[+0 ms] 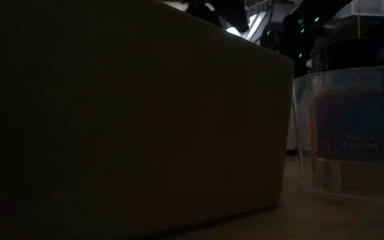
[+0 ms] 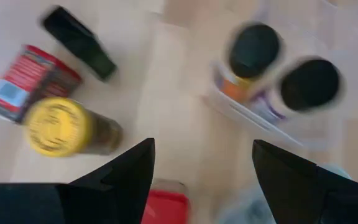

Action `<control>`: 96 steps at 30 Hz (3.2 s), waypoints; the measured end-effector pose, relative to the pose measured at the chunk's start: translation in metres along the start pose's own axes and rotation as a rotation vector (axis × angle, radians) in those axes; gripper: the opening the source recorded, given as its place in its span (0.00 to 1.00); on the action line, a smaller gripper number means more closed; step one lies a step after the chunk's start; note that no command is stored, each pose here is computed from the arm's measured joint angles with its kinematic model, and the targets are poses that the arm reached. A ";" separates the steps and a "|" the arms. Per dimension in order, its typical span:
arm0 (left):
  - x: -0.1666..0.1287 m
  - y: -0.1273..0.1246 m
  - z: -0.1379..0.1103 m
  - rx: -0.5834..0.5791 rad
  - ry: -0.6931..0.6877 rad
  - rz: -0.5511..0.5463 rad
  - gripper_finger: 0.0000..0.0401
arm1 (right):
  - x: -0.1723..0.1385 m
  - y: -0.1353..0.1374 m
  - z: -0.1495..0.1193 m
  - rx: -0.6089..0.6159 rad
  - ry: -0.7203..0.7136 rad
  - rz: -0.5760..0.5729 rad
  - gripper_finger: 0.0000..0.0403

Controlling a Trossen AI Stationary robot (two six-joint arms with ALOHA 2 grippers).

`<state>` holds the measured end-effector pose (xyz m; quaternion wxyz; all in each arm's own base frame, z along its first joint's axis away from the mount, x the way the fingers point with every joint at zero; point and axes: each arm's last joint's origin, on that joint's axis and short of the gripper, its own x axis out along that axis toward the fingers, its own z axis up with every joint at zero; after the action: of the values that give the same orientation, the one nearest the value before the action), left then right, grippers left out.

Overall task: Sort spices by type
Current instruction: Put the white seasoning bottle into the gray bin

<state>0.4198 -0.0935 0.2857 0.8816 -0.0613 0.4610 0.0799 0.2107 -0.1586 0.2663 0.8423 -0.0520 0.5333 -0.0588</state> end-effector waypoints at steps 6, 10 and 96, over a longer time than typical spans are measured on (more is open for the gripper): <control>0.009 0.045 0.022 -0.061 -0.071 0.050 0.63 | -0.039 0.015 -0.002 0.010 -0.201 0.085 0.51; 0.012 0.078 0.035 -0.114 -0.124 0.090 0.63 | -0.054 0.029 -0.001 -0.011 -0.277 0.161 0.51; 0.018 0.084 0.070 0.124 -0.469 0.026 0.46 | -0.058 0.120 0.027 -0.053 -0.198 0.267 0.52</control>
<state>0.4694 0.0028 0.3079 0.9655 0.0190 0.2487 0.0749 0.2158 -0.0302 0.3118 0.8893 -0.0085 0.4514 0.0735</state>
